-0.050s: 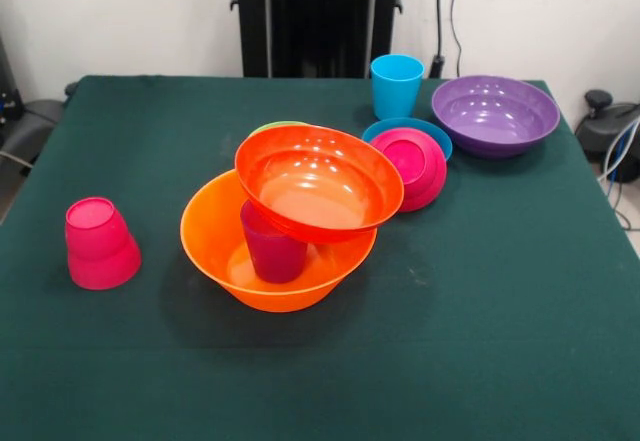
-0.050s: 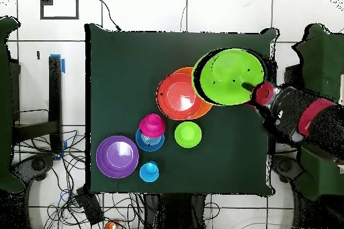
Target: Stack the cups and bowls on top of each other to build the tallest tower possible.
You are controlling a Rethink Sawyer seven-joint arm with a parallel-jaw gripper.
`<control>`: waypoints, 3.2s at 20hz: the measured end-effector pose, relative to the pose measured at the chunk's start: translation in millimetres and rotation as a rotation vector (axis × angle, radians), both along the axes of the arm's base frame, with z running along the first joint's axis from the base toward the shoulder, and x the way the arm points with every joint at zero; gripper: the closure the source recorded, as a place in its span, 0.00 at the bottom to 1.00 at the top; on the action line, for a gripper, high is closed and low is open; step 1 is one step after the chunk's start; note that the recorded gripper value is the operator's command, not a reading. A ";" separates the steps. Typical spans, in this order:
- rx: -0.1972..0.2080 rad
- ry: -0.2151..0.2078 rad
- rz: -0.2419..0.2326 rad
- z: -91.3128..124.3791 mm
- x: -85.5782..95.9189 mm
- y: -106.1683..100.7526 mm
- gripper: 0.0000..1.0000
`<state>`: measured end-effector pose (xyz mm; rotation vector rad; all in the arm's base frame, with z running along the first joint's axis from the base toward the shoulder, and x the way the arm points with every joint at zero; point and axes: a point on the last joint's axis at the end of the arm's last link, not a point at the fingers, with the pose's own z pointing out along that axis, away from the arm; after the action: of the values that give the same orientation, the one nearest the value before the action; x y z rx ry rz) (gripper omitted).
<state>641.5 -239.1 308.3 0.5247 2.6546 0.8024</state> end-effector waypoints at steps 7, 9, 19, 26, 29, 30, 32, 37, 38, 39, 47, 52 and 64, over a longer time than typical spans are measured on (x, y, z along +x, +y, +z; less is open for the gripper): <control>-0.012 -0.019 0.021 4.9 29.3 23.8 1.00; -0.015 -0.014 0.021 1.1 37.6 29.6 1.00; -0.071 0.038 0.010 -48.9 57.8 33.1 1.00; -0.081 0.079 -0.022 -84.2 53.1 12.5 1.00; -0.078 0.098 -0.044 -98.1 49.7 0.4 1.00; -0.078 0.101 -0.047 -99.7 48.8 -1.3 1.00; -0.075 0.107 -0.053 -98.2 47.2 -3.5 1.00; -0.051 0.118 -0.057 -72.5 47.2 0.0 1.00; -0.042 0.122 -0.057 -64.5 47.7 2.2 1.00; -0.028 0.128 -0.057 -50.3 49.7 6.3 1.00; 0.013 0.128 -0.041 -9.9 65.3 38.4 1.00; 0.043 0.129 -0.009 -0.6 77.9 73.9 1.00; 0.039 0.388 0.201 -37.3 64.7 149.8 1.00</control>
<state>706.2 -89.4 270.9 0.4675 3.0932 0.8875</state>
